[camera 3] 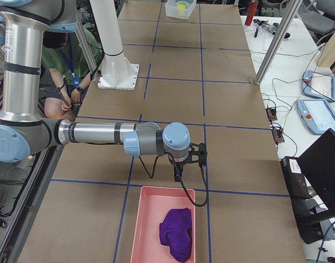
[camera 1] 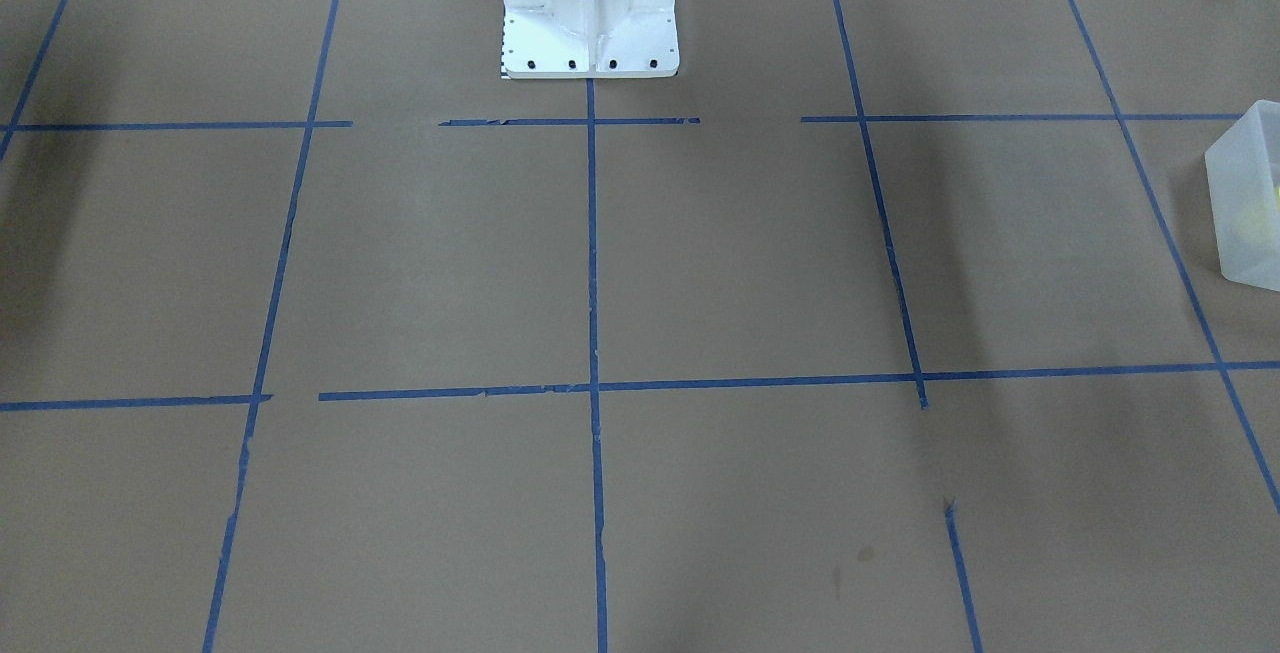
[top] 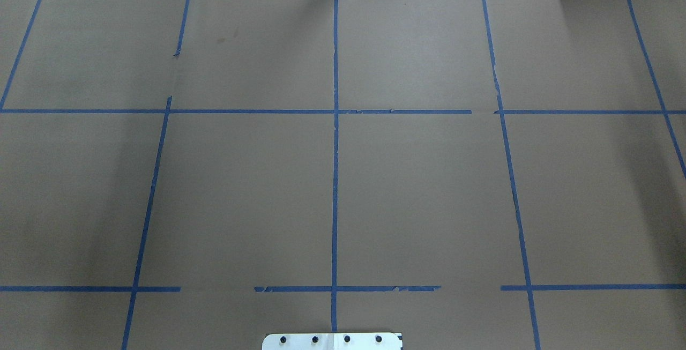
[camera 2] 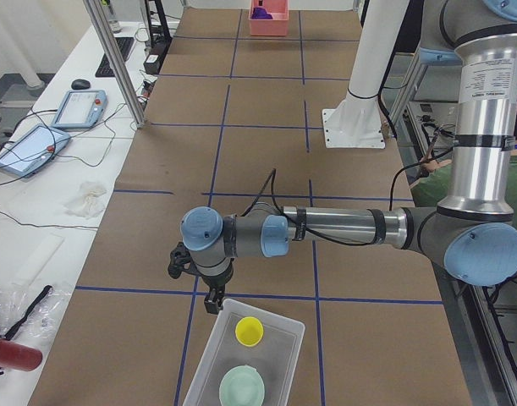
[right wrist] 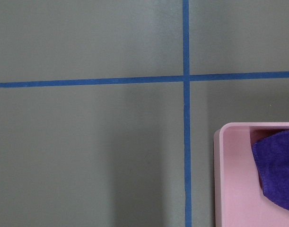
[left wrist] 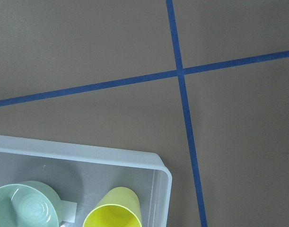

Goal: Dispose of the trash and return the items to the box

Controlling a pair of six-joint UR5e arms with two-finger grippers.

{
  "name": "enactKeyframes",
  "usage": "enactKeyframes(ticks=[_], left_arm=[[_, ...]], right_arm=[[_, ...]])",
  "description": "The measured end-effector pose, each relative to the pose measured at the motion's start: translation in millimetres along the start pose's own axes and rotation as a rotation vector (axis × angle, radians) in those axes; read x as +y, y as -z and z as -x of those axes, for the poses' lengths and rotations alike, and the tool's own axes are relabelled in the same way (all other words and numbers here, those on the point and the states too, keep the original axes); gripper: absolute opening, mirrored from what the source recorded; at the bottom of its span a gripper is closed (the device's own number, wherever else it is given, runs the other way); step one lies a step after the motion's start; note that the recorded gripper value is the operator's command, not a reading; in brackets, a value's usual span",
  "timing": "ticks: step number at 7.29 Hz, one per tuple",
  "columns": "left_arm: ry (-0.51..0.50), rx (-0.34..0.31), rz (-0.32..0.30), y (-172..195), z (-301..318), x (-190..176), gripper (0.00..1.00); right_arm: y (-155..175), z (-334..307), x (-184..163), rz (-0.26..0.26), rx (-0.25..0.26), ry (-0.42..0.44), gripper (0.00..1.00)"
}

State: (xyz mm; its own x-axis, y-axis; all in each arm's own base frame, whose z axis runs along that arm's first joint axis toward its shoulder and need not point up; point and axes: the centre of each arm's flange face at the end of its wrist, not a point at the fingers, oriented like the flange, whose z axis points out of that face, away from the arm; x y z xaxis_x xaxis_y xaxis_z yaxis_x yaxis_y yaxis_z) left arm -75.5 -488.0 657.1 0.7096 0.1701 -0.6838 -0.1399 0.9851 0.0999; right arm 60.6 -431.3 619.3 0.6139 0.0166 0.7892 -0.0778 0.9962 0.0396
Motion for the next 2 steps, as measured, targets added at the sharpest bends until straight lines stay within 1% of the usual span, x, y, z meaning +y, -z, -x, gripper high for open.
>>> enactKeyframes(ticks=[2], left_arm=[[0.0,0.0,0.0,0.1,-0.1,-0.2,1.0]], right_arm=[[0.3,0.8,-0.2,-0.001,-0.003,0.001,1.0]])
